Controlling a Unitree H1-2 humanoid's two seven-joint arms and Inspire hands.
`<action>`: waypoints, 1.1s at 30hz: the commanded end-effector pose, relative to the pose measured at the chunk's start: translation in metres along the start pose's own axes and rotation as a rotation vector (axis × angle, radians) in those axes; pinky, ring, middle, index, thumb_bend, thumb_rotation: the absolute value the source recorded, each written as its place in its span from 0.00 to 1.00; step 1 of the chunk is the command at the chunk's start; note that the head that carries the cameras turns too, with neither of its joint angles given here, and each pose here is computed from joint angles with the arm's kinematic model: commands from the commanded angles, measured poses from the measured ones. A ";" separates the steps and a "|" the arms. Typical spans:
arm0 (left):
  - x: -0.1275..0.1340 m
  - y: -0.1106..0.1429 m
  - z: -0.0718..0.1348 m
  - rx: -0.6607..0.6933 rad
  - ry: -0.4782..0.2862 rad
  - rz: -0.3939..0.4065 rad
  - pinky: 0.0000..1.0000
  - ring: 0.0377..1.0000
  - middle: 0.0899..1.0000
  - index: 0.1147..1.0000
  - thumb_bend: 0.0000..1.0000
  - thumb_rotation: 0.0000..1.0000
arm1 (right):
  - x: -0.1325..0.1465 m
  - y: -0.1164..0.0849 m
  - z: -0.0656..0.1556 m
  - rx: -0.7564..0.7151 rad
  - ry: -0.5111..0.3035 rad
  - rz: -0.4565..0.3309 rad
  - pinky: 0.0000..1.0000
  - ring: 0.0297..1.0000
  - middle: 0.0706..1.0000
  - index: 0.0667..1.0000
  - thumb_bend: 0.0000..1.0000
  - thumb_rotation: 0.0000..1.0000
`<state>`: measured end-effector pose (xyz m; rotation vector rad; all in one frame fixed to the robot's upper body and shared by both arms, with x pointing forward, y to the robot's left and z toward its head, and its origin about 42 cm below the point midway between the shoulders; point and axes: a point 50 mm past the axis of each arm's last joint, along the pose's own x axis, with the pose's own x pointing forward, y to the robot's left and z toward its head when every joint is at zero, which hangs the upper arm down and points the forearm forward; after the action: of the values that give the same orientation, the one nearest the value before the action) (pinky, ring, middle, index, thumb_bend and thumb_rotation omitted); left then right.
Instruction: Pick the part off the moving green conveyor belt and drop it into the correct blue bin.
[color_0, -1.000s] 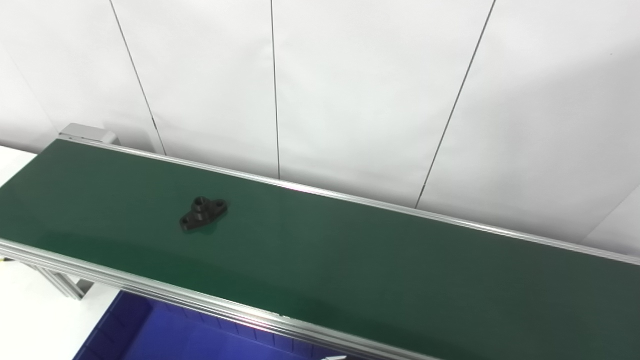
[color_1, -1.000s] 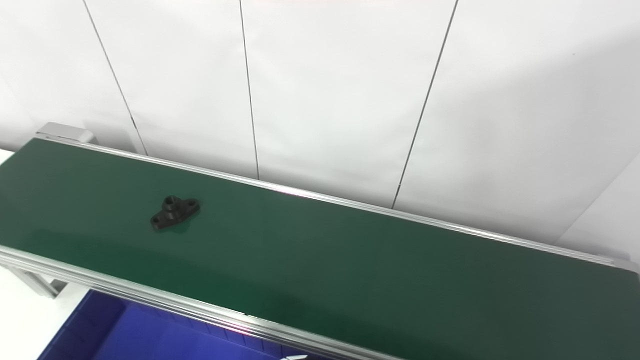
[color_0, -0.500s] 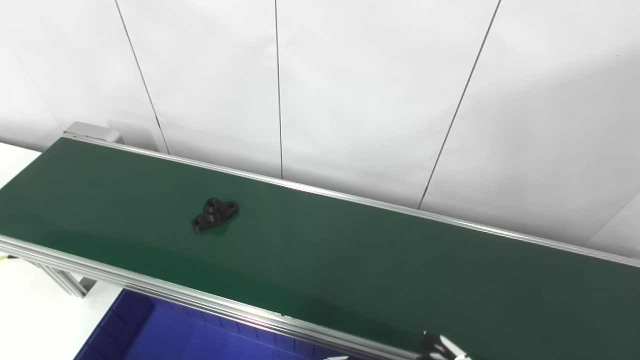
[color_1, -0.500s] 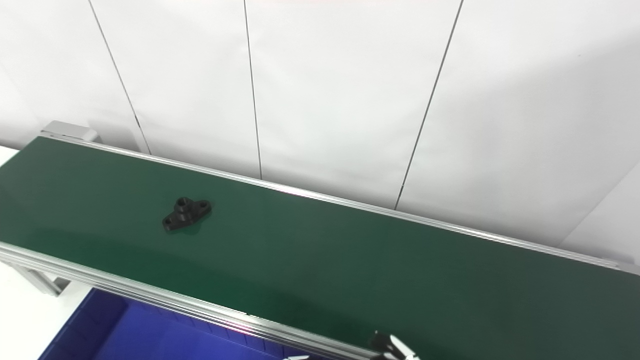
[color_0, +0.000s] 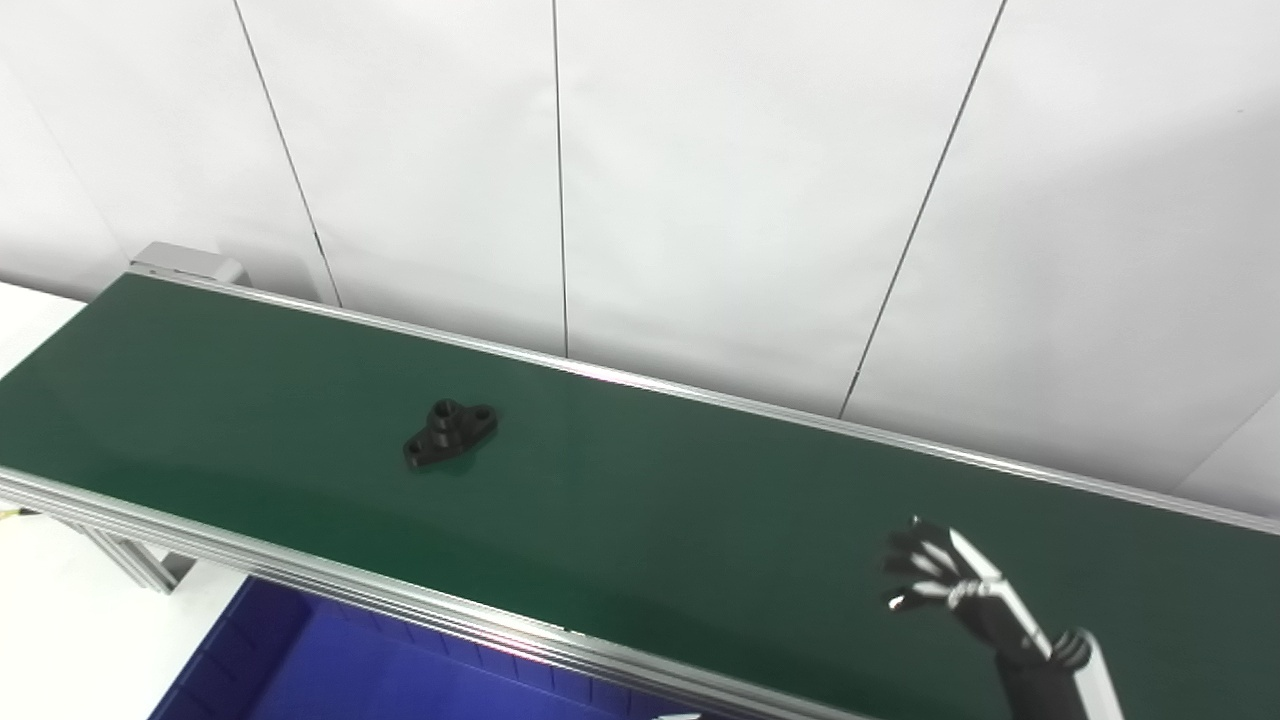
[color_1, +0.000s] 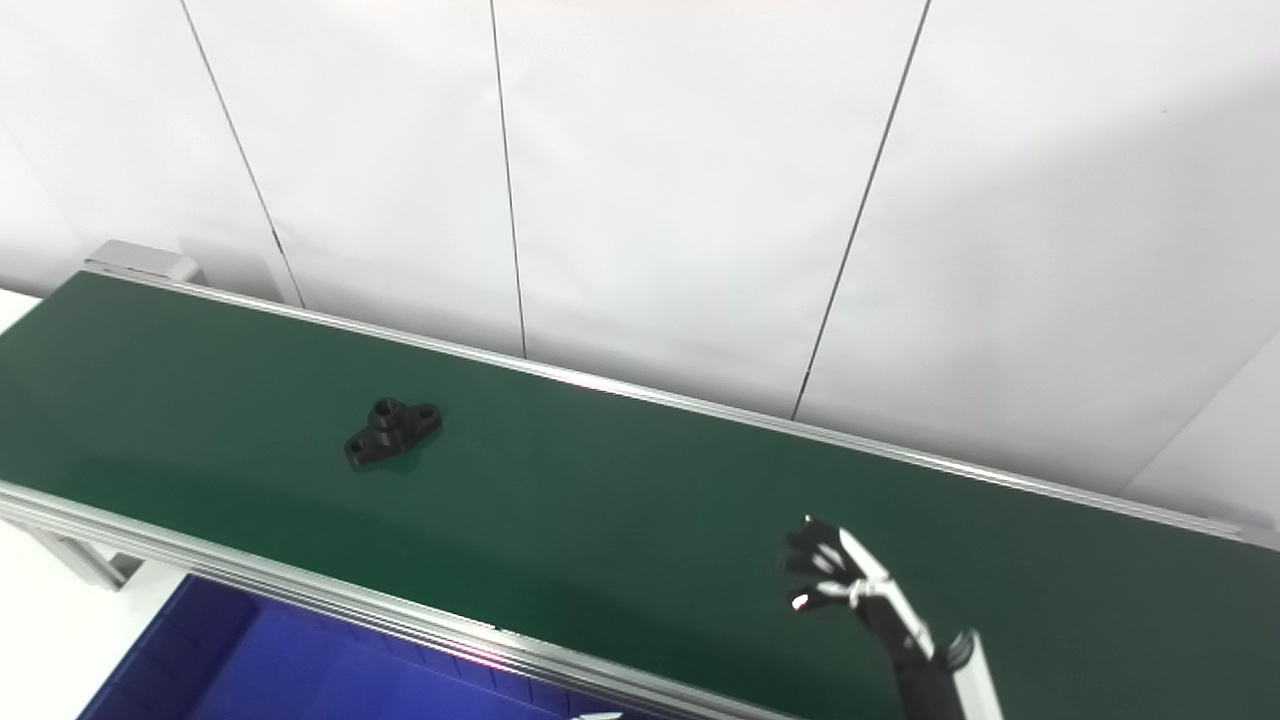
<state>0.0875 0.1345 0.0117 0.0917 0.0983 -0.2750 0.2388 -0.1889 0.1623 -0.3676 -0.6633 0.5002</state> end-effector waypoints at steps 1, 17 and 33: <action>0.025 -0.022 0.016 -0.047 -0.094 -0.010 0.67 0.74 0.75 0.77 0.79 0.90 | 0.020 -0.011 0.000 -0.054 -0.095 0.027 0.67 0.80 0.86 0.93 0.82 0.94; 0.029 -0.023 0.015 -0.051 -0.092 -0.015 0.69 0.75 0.75 0.78 0.80 0.89 | 0.110 -0.021 -0.033 -0.338 -0.219 0.130 0.92 0.85 0.85 0.87 0.88 1.00; 0.038 -0.034 0.015 -0.053 -0.092 -0.011 0.68 0.75 0.76 0.77 0.81 0.91 | 0.166 0.016 -0.055 -0.412 -0.240 0.241 0.94 0.82 0.83 0.88 0.90 1.00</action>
<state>0.1239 0.1154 0.0125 0.0888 0.0393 -0.2895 0.3754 -0.1086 0.1735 -0.8298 -0.8743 0.6392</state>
